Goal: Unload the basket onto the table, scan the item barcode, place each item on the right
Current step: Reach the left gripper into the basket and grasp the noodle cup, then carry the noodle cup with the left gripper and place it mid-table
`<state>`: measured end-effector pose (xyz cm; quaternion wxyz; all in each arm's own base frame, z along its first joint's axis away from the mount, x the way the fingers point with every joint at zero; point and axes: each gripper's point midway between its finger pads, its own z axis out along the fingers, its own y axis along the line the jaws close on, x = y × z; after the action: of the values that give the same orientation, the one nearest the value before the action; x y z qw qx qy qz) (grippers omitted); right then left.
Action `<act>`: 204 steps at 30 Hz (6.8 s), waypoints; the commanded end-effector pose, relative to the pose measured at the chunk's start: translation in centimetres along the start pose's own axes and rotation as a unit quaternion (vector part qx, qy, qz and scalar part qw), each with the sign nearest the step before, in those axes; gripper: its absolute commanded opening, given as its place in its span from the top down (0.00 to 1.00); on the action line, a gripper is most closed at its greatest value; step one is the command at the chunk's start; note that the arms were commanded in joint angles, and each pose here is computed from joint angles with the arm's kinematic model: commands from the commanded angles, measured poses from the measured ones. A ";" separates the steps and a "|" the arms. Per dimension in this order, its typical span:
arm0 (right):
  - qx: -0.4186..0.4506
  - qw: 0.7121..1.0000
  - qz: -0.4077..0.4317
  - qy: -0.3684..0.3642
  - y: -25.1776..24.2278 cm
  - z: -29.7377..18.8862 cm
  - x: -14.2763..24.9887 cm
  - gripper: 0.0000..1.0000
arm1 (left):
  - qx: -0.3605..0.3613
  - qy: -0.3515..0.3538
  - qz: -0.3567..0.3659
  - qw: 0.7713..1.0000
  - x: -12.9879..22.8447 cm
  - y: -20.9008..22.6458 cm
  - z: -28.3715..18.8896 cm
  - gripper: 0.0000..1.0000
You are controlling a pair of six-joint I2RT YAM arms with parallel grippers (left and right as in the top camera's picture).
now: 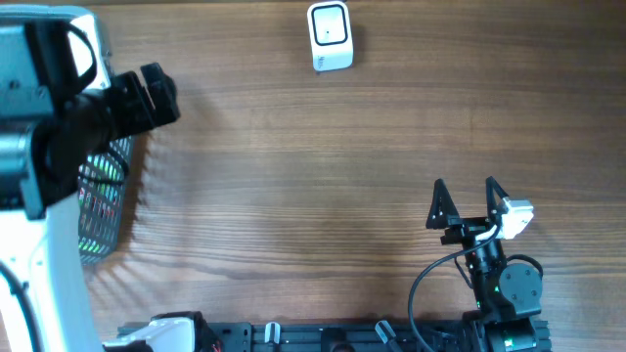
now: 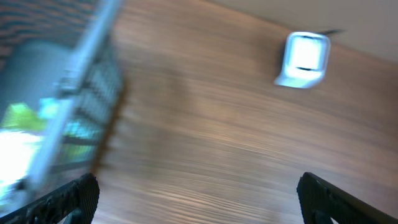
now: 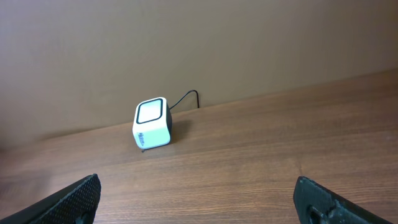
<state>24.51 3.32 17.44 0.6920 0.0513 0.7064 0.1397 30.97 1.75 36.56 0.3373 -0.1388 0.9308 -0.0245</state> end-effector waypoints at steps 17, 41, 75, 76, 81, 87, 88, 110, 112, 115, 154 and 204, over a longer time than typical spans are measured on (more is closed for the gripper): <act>-0.003 1.000 0.001 -0.004 0.1 0.0 -0.2 0.00 | -0.271 0.123 -0.120 0.947 3.5 21.2 5.8 0.00; -0.003 1.000 0.001 -0.004 0.1 0.0 -0.2 0.00 | -0.043 0.276 -0.028 0.960 11.1 23.6 20.3 0.00; -0.003 1.000 0.000 -0.004 0.1 0.0 -0.2 0.00 | -0.078 0.338 -0.118 0.930 13.9 25.6 18.0 0.00; -0.003 1.000 0.000 -0.004 0.1 0.0 -0.2 0.00 | -0.086 0.344 -0.115 0.928 14.6 25.9 18.3 0.00; -0.003 1.000 0.000 -0.004 0.1 0.0 -0.2 0.00 | -0.100 0.335 -0.109 0.931 15.7 26.7 20.1 0.00; -0.003 1.000 0.000 -0.004 0.1 0.0 -0.2 0.00 | -0.116 0.294 -0.101 0.943 12.9 27.7 20.0 0.18; -0.003 1.000 0.001 -0.004 0.1 0.0 -0.2 0.00 | -0.116 0.288 -0.100 0.945 12.3 27.8 19.8 0.23; -0.003 1.000 0.000 -0.004 0.1 0.0 -0.2 0.01 | 0.013 -0.144 -0.133 0.980 -12.2 11.3 0.0 0.26; -0.003 1.000 0.001 -0.004 0.1 0.0 -0.2 0.00 | 0.046 -0.135 -0.122 0.982 -11.5 7.5 -0.8 0.27; -0.003 1.000 0.000 -0.004 0.1 0.0 -0.2 0.00 | 0.103 -0.091 -0.090 0.986 -9.3 1.0 -0.9 0.27; -0.003 1.000 0.001 -0.004 0.1 0.0 -0.2 0.00 | 0.160 0.354 0.229 0.893 30.1 -35.3 22.9 0.07; -0.003 1.000 0.001 -0.004 0.1 0.0 -0.2 0.00 | -0.228 0.137 -0.438 0.859 11.4 28.0 15.5 0.00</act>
<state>24.51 3.32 17.44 0.6920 0.0513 0.7064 0.1397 26.25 26.17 15.59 0.1306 -0.5881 0.7980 0.0167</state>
